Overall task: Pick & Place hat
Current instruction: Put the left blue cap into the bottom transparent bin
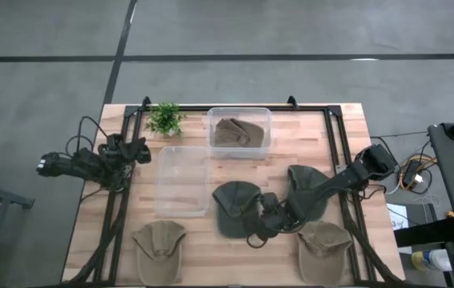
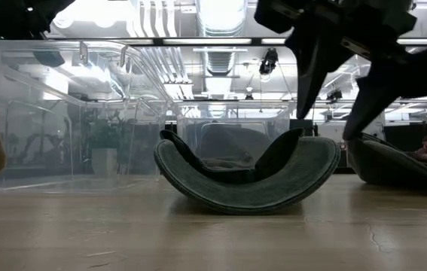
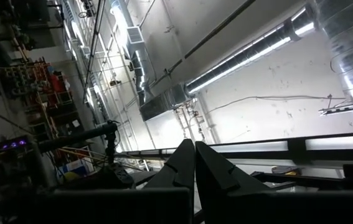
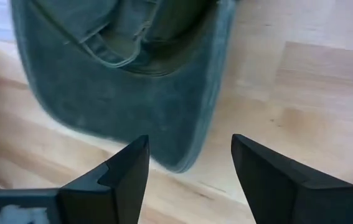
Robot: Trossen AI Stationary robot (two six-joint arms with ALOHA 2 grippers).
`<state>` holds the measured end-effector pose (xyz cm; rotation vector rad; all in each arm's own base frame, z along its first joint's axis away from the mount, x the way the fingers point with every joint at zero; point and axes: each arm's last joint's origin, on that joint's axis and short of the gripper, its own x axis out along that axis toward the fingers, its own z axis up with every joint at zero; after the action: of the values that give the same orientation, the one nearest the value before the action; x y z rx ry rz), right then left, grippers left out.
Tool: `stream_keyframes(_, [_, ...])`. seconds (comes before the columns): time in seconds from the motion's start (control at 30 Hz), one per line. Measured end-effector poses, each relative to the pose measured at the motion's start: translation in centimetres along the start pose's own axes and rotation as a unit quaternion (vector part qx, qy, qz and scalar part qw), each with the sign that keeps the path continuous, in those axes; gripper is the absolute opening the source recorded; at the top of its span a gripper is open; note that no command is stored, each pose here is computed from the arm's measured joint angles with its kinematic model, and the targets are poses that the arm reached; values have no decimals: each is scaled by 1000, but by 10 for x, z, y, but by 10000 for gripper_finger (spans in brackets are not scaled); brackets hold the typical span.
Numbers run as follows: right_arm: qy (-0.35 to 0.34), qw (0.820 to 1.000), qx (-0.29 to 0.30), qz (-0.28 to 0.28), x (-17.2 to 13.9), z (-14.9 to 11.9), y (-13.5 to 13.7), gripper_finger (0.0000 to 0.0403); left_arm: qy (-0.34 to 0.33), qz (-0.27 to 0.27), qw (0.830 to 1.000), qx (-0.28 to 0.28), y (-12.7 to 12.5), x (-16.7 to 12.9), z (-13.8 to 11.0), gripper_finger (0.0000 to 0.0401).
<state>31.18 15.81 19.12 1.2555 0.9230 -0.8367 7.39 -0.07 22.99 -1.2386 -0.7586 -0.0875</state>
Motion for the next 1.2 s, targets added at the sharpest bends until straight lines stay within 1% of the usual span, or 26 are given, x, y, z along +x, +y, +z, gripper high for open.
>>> stream_keyframes(0.13, [-18,1000,6,-4,7,2,-8,221,-1,-2,1000,-1,0,0,0,7])
stream_keyframes(0.23, [-27,999,16,31,13,3,-7,221,-1,-3,1000,-2,-1,0,0,7])
stream_keyframes(0.37, [-25,997,25,61,23,6,-9,221,-2,-3,1000,-2,-1,0,0,7])
stream_keyframes(0.5, [-29,997,29,60,34,6,-18,213,-2,-3,1000,-2,-1,0,0,7])
stream_keyframes(0.57, [-29,997,37,58,37,7,-21,197,-2,-3,1000,-2,-1,0,0,7])
stream_keyframes(0.67, [-30,997,39,56,38,7,-24,154,-2,-3,1000,-2,-1,0,0,7])
stream_keyframes(0.77, [-31,997,38,55,38,7,-24,94,-2,-3,1000,-2,-1,0,0,7])
stream_keyframes(0.87, [-32,997,28,64,35,6,-18,28,-3,-5,1000,-3,-1,0,1,7])
stream_keyframes(0.9, [-32,997,25,69,33,6,-15,21,-3,-5,1000,-4,-1,0,1,7])
stream_keyframes(1.03, [-35,996,18,76,26,5,-6,13,-8,-13,1000,-8,-3,0,2,7])
stream_keyframes(1.1, [-37,997,13,68,20,4,-1,13,-12,-20,1000,-11,-4,0,3,7])
stream_keyframes(1.2, [-44,998,3,44,9,5,4,12,-14,-23,1000,-12,-5,0,3,7])
